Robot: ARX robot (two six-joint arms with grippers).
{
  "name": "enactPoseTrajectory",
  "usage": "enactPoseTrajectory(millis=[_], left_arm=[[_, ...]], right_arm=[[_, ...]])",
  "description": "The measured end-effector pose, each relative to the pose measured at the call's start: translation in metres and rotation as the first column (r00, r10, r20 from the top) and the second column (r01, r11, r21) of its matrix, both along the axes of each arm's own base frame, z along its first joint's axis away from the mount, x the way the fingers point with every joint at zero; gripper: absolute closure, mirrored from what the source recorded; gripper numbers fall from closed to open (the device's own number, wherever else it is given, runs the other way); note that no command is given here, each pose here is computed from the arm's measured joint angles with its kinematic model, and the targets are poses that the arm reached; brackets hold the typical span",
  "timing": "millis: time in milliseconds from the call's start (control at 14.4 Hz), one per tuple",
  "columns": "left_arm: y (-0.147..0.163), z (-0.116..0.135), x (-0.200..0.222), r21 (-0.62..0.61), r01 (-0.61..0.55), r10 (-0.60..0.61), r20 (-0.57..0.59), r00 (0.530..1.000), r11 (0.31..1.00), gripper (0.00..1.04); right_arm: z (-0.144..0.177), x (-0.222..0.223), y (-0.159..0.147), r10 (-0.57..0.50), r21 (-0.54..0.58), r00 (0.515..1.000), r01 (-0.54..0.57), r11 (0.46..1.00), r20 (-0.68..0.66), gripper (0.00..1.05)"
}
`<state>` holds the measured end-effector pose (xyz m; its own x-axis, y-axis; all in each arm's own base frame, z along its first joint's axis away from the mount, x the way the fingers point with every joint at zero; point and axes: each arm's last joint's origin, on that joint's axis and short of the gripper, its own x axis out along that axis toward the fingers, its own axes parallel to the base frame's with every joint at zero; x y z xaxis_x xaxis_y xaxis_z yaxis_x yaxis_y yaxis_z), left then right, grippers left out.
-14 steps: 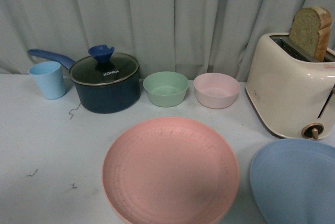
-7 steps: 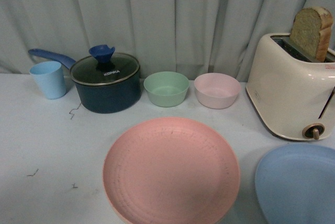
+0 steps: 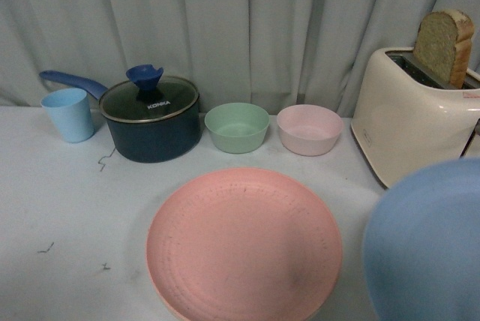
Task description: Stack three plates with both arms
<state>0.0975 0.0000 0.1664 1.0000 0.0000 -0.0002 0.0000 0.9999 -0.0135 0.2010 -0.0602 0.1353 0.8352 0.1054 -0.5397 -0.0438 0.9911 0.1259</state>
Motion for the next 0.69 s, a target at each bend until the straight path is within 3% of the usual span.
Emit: enactPoseTrajectory(millis=[139,485,693], left_arm=[[0.0,0.0,0.0,0.0,0.0,0.0,0.0,1.0,1.0,0.07],[0.0,0.0,0.0,0.0,0.0,0.0,0.0,1.0,1.0,0.07],[0.0,0.0,0.0,0.0,0.0,0.0,0.0,1.0,1.0,0.07]], right_arm=[[0.017,0.03,0.022,0.041,0.037,0.998,-0.043,0.998,0.046,1.02],[0.02,0.1,0.103,0.152,0.182,0.988,-0.148,0.972,-0.006,1.02],[-0.011,0.126,0.145,0.155,0.211,0.977,-0.122,0.97,-0.146,1.02]])
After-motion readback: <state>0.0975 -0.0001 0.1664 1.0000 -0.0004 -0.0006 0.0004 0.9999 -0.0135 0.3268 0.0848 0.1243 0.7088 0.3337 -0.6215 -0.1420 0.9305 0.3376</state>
